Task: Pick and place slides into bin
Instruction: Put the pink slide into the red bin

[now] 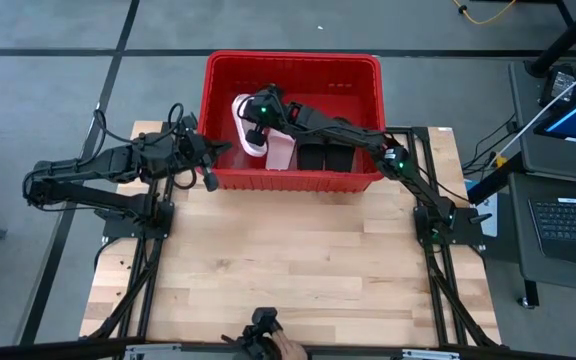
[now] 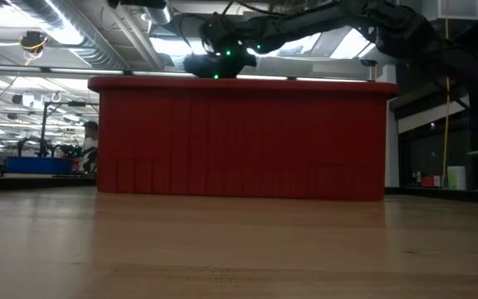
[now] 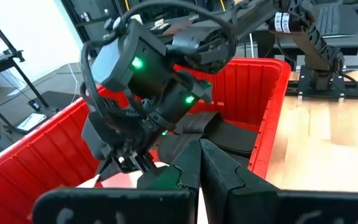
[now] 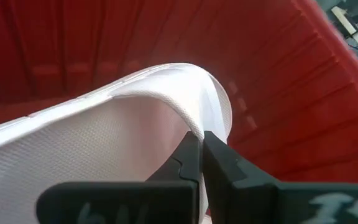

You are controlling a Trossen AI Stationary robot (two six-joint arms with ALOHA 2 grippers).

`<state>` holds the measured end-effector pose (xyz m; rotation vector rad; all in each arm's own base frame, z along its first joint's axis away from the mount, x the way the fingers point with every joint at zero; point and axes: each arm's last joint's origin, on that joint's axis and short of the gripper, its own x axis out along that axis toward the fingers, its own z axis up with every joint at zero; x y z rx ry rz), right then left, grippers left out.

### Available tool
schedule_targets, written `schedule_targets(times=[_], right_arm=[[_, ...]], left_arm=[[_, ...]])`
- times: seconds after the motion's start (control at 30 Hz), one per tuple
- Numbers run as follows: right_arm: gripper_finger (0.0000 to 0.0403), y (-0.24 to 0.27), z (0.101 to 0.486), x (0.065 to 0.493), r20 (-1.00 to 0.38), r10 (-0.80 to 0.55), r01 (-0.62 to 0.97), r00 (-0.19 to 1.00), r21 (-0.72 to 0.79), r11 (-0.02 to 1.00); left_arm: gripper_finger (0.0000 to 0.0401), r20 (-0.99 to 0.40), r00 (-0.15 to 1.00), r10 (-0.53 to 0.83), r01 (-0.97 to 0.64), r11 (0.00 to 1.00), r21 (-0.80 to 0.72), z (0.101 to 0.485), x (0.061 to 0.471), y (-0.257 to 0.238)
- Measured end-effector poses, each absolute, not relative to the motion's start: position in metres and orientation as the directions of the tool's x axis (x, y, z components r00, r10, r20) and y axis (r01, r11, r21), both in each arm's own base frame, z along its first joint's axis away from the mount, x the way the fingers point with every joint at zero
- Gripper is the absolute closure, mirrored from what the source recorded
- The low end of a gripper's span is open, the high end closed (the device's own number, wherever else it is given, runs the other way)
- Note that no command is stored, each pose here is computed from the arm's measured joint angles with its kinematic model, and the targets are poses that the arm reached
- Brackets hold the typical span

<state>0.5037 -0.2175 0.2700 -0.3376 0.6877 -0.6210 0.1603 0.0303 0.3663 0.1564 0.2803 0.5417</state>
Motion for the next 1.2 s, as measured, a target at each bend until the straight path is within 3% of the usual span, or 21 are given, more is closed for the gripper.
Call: schedule_targets(times=[0.37,1.2], right_arm=[[0.0395,-0.232,0.238,0.507,-0.537,-0.617,0.418,0.575,-0.456,0.786],[0.0395,-0.246,0.210,0.509,-0.579,-0.578,0.415,0.575,-0.403,0.816]], left_arm=[[0.0399,-0.221,0.820,0.528,-0.493,0.848,0.195,0.366,0.160,0.030],[0.0399,-0.222,0.820,0.528,-0.493,0.848,0.196,0.366,0.160,0.030]])
